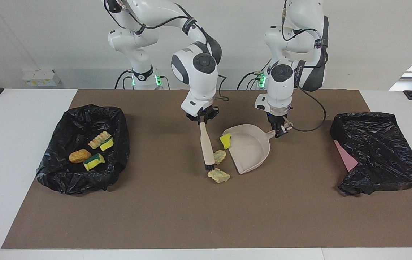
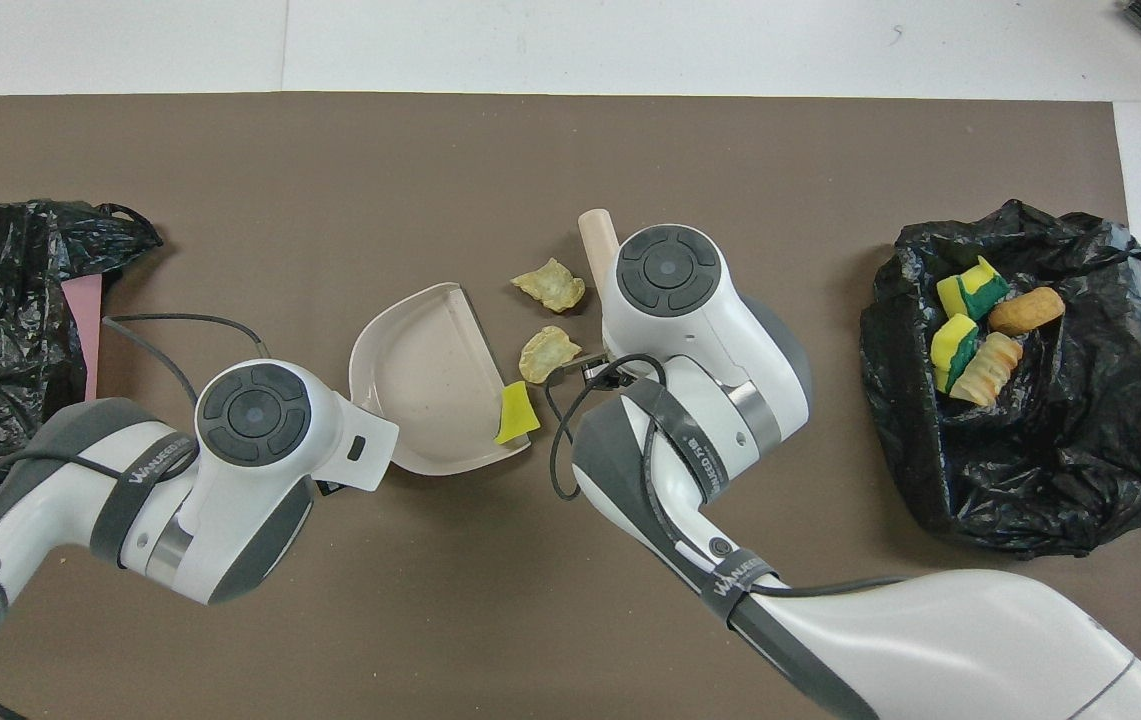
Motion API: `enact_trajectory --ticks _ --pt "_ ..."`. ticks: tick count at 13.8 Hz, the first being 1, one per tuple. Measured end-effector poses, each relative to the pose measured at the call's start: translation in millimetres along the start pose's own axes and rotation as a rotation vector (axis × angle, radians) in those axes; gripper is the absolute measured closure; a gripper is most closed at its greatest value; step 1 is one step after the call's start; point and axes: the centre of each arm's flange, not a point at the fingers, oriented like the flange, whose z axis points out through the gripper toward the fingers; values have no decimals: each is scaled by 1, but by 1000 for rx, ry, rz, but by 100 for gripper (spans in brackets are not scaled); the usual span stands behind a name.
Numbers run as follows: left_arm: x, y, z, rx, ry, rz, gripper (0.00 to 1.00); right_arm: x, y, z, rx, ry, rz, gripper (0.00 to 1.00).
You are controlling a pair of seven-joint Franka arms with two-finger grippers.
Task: Sweep and dump trash in bin
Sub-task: 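Push the last pieces into the dustpan held by the left gripper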
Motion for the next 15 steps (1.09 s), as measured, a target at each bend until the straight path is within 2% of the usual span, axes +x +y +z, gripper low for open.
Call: enact_trajectory --ticks 4,7,11,13,15 --pt "5 9 -2 -5 -12 -55 69 -14 -25 21 0 -40 -46 74" --pt "5 9 -3 -4 -11 -56 69 -42 -55 24 7 -70 -100 74" --pt "5 6 0 2 -4 -17 69 -86 -124 10 48 -82 -152 74" --pt "6 4 2 9 8 17 69 -105 -151 3 38 -88 -151 74" --pt "6 1 3 12 19 61 69 -110 -155 -5 23 -97 -135 74"
